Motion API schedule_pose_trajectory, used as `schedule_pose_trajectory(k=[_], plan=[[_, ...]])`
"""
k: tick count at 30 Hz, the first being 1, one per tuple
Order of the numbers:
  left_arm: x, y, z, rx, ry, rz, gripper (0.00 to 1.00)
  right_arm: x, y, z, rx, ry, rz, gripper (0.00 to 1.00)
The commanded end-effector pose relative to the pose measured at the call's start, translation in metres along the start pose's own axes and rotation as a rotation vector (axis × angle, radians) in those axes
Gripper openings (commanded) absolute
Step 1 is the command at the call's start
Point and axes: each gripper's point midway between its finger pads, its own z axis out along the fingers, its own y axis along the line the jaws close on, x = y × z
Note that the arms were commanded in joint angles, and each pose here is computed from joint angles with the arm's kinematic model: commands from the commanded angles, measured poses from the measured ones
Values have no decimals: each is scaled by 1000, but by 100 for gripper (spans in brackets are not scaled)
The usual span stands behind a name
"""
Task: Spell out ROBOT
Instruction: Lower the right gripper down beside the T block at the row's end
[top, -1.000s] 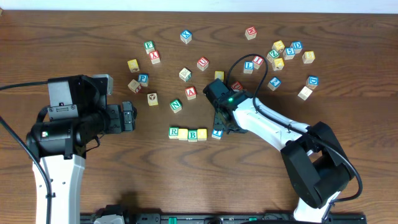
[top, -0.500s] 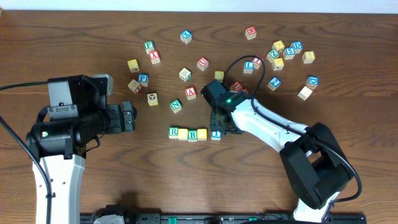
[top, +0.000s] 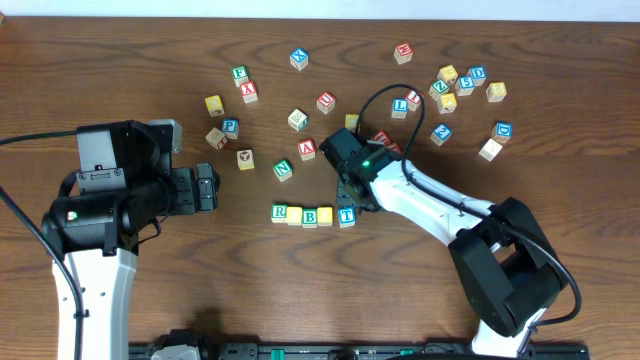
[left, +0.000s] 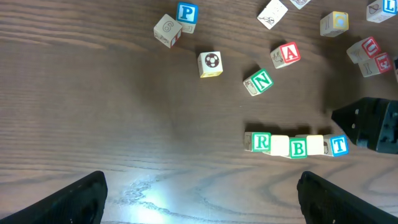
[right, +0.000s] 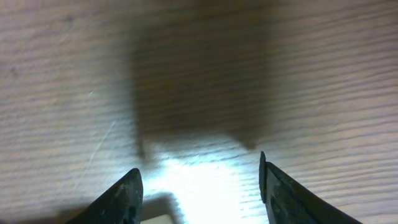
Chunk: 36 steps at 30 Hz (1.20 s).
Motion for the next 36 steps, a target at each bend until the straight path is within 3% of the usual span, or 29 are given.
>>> schedule_pose_trajectory(k=[1, 7, 14, 17, 27, 36], plan=[[-4, -2, -4, 12, -13, 13, 96, -9, -25, 2, 72, -13, 56, 54], [-4, -2, -4, 12, -13, 13, 96, 12, -51, 0, 156, 91, 111, 43], [-4, -2, -4, 12, -13, 13, 96, 40, -43, -5, 135, 199, 74, 40], [-4, -2, -4, 12, -13, 13, 96, 48, -33, -7, 115, 213, 43, 28], [-4, -2, -4, 12, -13, 13, 96, 60, -17, -10, 98, 206, -8, 22], [-4, -2, -4, 12, -13, 13, 96, 58, -11, -9, 76, 192, -9, 23]])
